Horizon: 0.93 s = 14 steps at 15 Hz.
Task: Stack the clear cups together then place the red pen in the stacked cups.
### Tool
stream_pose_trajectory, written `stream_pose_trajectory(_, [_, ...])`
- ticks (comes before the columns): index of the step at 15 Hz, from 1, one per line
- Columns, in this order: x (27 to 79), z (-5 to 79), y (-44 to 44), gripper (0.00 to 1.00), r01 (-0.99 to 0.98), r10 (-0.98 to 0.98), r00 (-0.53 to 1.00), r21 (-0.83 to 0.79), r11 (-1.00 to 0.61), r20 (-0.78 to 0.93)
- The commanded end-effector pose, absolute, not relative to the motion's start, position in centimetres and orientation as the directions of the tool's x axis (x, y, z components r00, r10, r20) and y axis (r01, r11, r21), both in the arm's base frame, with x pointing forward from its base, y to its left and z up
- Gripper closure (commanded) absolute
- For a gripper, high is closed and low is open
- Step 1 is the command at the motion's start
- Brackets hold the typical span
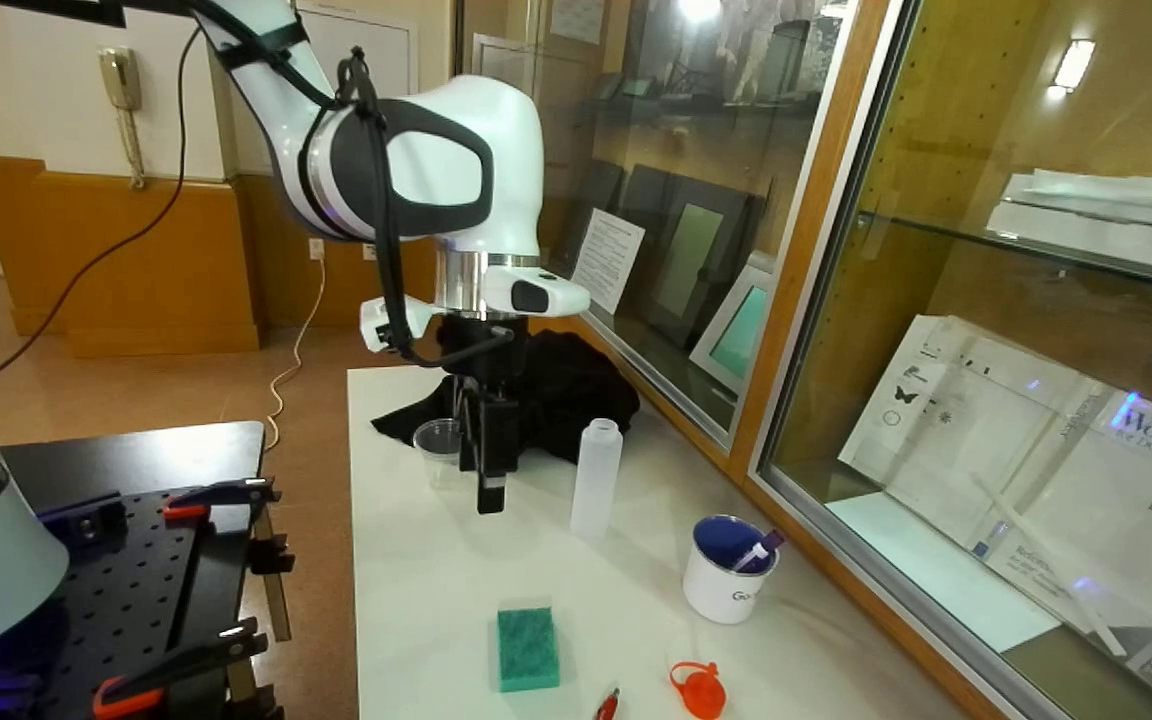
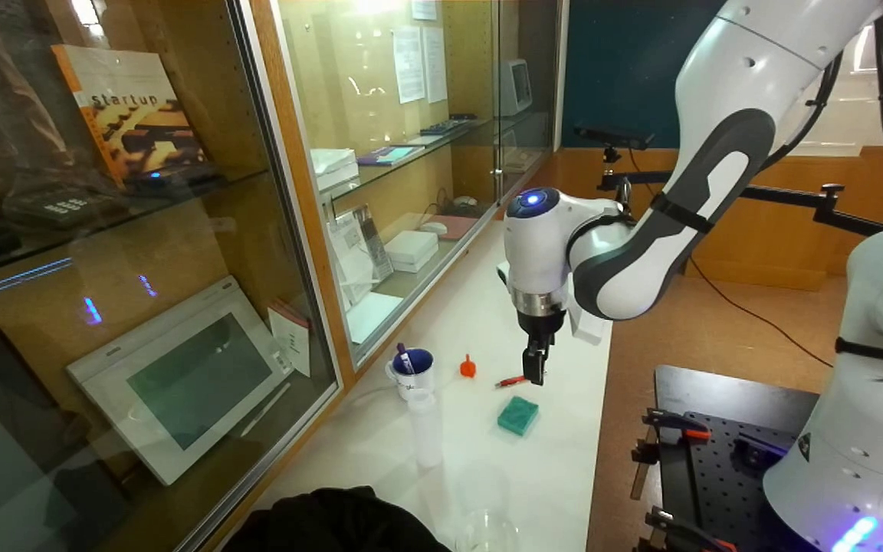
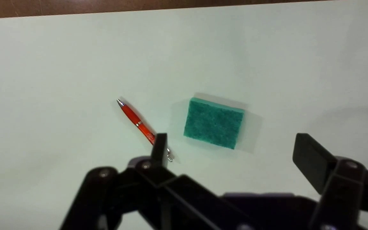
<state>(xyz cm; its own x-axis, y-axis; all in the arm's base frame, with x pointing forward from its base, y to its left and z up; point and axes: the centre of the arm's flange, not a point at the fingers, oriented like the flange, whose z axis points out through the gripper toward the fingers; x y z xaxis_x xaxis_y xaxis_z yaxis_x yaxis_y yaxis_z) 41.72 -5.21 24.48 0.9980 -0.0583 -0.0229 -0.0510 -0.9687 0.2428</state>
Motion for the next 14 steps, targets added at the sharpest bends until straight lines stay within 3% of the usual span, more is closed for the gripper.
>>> stream_pose_trajectory(1, [42.4,24.1,-5.9,0.00,-0.055,-0.074,0.994,0.233,-0.971,-0.075])
stream_pose_trajectory(5, [43.3,22.7,-10.6,0.00,-0.006,-0.035,0.996,0.308,-0.951,-0.088])
stream_pose_trajectory(10, [44.3,19.9,-16.5,0.00,0.237,0.219,0.971,0.396,-0.887,-0.092])
stream_pose_trajectory(14, [45.5,17.6,-19.4,0.00,0.369,0.407,0.913,0.366,-0.854,0.029])
